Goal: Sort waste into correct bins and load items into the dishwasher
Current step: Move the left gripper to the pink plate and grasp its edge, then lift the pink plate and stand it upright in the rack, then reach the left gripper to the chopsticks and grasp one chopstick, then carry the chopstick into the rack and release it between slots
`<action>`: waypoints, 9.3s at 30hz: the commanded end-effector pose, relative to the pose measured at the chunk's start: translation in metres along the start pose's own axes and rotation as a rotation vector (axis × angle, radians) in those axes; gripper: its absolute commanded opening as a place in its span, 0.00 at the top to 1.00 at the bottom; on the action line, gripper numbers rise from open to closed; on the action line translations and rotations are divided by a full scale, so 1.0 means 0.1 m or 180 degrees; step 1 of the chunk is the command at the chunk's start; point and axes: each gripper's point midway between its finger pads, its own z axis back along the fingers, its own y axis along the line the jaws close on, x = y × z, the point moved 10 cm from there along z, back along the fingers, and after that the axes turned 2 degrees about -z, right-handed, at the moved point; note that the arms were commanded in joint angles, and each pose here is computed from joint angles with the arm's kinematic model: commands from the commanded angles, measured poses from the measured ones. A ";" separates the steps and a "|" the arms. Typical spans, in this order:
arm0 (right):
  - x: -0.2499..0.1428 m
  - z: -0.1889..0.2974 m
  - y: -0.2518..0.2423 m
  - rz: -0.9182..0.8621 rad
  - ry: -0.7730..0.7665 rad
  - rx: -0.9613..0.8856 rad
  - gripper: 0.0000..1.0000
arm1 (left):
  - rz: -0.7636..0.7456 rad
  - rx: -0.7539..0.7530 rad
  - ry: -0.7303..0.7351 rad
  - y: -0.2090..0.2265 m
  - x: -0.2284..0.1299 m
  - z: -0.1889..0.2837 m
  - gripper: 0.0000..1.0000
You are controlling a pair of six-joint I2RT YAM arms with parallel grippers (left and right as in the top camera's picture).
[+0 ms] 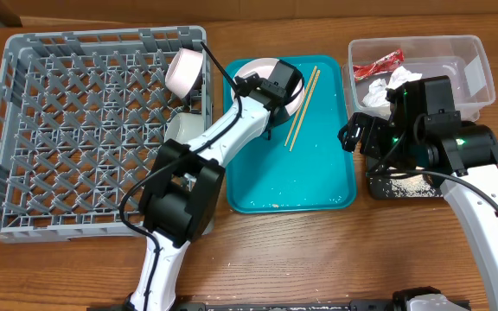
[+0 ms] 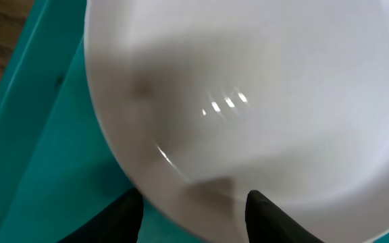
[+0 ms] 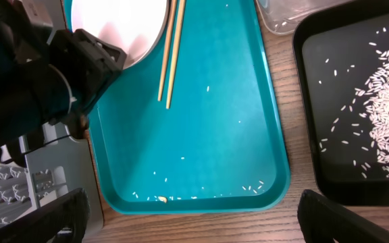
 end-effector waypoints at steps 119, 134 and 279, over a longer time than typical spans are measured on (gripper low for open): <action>0.05 0.06 0.02 0.0014 -0.0099 0.0015 0.00 | -0.1456 -0.1499 0.0657 -0.23 0.17 0.48 0.00; 0.05 0.06 0.02 0.0015 -0.0098 0.0016 0.00 | -0.1906 -0.0522 -0.0201 -0.62 -0.48 0.08 0.00; 0.05 0.06 0.02 0.0014 -0.0099 0.0015 0.00 | -0.1882 0.1002 0.0133 2.17 0.32 1.40 0.55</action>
